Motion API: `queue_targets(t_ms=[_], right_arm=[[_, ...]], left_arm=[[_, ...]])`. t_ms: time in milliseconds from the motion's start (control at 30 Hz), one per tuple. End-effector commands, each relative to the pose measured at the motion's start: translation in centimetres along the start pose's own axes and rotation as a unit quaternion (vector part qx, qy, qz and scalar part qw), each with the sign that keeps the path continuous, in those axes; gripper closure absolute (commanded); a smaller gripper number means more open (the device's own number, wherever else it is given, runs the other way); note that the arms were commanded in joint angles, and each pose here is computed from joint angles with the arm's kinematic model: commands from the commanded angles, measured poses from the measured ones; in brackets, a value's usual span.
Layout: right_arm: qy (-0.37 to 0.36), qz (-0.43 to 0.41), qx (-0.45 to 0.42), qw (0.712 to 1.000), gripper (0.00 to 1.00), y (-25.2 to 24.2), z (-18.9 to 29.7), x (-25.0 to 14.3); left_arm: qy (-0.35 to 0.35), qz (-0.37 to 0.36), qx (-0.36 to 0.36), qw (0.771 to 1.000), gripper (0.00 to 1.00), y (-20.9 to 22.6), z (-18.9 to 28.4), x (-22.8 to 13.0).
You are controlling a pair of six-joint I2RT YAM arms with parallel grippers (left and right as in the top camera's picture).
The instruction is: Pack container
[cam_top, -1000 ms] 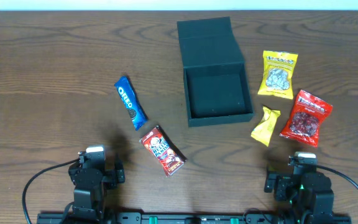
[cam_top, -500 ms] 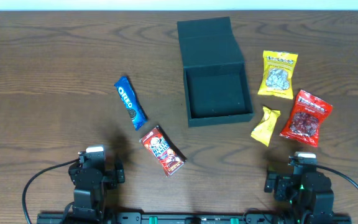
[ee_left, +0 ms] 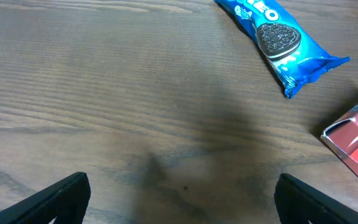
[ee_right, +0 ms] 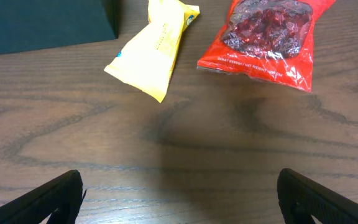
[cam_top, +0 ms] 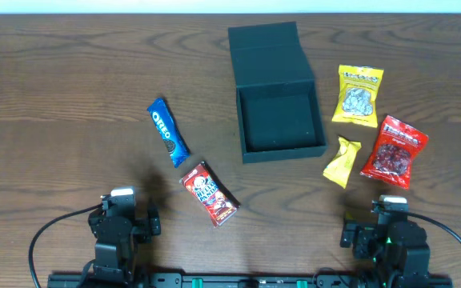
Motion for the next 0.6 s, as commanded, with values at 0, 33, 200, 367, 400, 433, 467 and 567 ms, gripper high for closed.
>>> queue_targets(t_ms=[0,33,200,367,400,433,467,567], right_arm=[[0.001,0.004,-0.005,1.0,0.01,-0.2,0.0,-0.1],[0.002,0.004,-0.008,1.0,0.01,-0.2,0.0,0.0],[0.007,0.006,-0.014,1.0,0.01,0.1,0.8,1.6],[-0.001,0.01,-0.01,1.0,0.01,1.2,2.2,5.4],[-0.001,0.011,-0.009,1.0,0.01,1.4,2.4,6.2],[-0.001,0.012,-0.012,1.0,0.01,1.6,2.7,7.0],[-0.002,0.012,-0.017,1.0,0.01,1.7,3.0,7.8],[-0.016,0.01,-0.032,0.999,0.01,2.0,4.0,10.9]], left_arm=[[0.014,-0.008,0.002,1.0,0.04,-0.1,-0.4,-0.9],[0.014,-0.008,0.002,1.0,0.04,-0.1,-0.4,-0.9],[0.014,-0.008,0.002,1.0,0.04,-0.1,-0.4,-0.9],[0.014,-0.008,0.002,1.0,0.04,-0.1,-0.4,-0.9],[0.014,-0.008,0.002,1.0,0.04,-0.1,-0.4,-0.9],[0.014,-0.008,0.002,1.0,0.04,-0.1,-0.4,-0.9],[0.014,-0.008,0.002,1.0,0.04,-0.1,-0.4,-0.9],[0.014,-0.008,0.002,1.0,0.04,-0.1,-0.4,-0.9]])
Point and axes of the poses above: each gripper's point midway between its finger pads, its own z axis back along the fingers, its own y axis along the line the jaws close on, x = y × z, the point moved 4 cm from there along z, back along the fingers, and after that the axes turned 10 degrees about -z, right-handed, at the moved point
